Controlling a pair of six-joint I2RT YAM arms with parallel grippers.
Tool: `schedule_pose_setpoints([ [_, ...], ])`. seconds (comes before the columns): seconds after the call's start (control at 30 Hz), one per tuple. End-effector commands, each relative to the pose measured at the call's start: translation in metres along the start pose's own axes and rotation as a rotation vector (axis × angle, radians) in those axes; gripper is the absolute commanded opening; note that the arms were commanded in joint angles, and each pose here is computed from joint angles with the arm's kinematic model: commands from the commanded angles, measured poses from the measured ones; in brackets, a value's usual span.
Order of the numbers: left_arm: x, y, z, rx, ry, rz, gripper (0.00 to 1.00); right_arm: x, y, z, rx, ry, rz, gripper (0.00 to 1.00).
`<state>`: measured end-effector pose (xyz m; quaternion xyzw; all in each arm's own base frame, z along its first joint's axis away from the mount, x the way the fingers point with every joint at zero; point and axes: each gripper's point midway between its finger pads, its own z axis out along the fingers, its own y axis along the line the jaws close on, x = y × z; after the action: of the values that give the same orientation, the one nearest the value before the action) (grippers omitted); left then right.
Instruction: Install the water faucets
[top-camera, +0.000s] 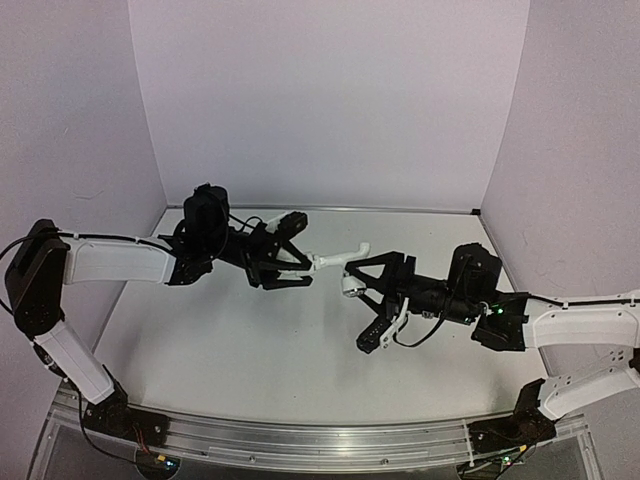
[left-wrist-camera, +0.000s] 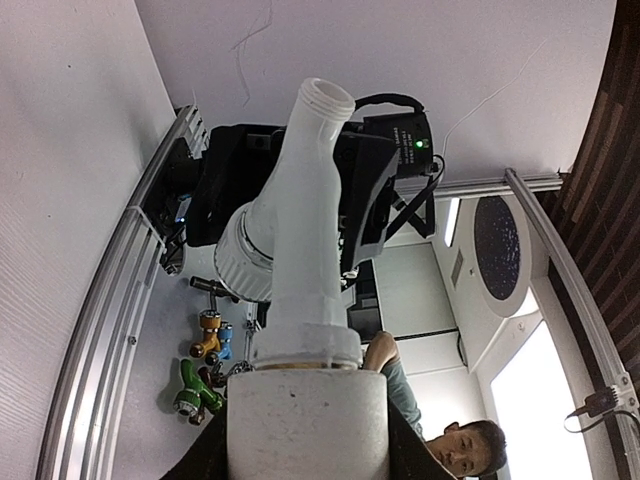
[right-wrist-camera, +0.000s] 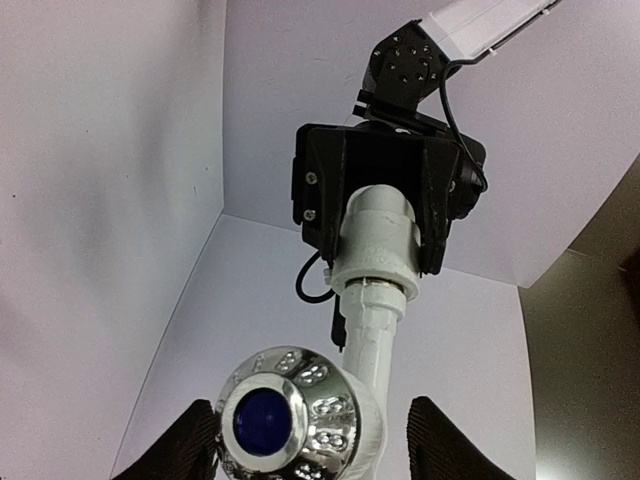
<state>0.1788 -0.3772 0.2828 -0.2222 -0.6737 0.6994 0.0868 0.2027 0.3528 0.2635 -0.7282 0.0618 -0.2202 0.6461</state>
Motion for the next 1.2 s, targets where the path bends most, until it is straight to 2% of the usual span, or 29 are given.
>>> schedule_pose_setpoints([
  [0.0, 0.000, -0.023, 0.005, 0.039, 0.040, 0.099, 0.01, 0.003, -0.035, 0.002, 0.103, -0.011, -0.030, 0.49],
  [0.17, 0.000, -0.022, 0.006, 0.040, 0.045, 0.095, 0.03, 0.000, -0.035, 0.000, 0.108, -0.026, -0.035, 0.30],
  [0.23, -0.001, -0.021, 0.006, 0.040, 0.046, 0.087, 0.04, -0.002, -0.033, -0.001, 0.108, -0.032, -0.045, 0.27],
  [0.3, -0.002, -0.021, 0.007, 0.042, 0.049, 0.087, 0.04, -0.003, -0.031, -0.001, 0.105, -0.034, -0.055, 0.34],
  [0.37, -0.002, -0.020, 0.008, 0.044, 0.051, 0.086, 0.05, -0.003, -0.031, 0.000, 0.104, -0.033, -0.062, 0.52],
  [0.4, -0.002, -0.020, 0.008, 0.045, 0.055, 0.085, 0.05, -0.002, -0.031, 0.001, 0.102, -0.030, -0.063, 0.54],
  [0.53, -0.002, -0.020, 0.010, 0.048, 0.062, 0.080, 0.05, -0.003, -0.030, 0.003, 0.100, -0.034, -0.072, 0.51],
  [0.63, -0.002, -0.020, 0.011, 0.049, 0.065, 0.076, 0.08, -0.005, -0.031, 0.002, 0.105, -0.047, -0.076, 0.39],
  [0.73, -0.002, -0.022, 0.012, 0.052, 0.066, 0.084, 0.23, -0.006, -0.033, -0.001, 0.114, -0.056, -0.059, 0.18],
  [0.87, -0.001, -0.025, 0.011, 0.049, 0.066, 0.101, 0.46, -0.008, -0.035, -0.007, 0.121, -0.061, -0.019, 0.02],
  [0.93, -0.001, -0.025, 0.011, 0.045, 0.067, 0.100, 0.52, -0.010, -0.035, -0.012, 0.127, -0.065, -0.018, 0.00],
  [1.1, -0.006, -0.024, 0.009, 0.033, 0.044, 0.100, 0.84, -0.012, -0.044, -0.022, 0.146, -0.081, 0.030, 0.00],
  [1.17, -0.014, -0.025, 0.001, 0.015, -0.001, 0.105, 0.91, -0.011, -0.050, -0.025, 0.154, -0.079, 0.078, 0.00],
])
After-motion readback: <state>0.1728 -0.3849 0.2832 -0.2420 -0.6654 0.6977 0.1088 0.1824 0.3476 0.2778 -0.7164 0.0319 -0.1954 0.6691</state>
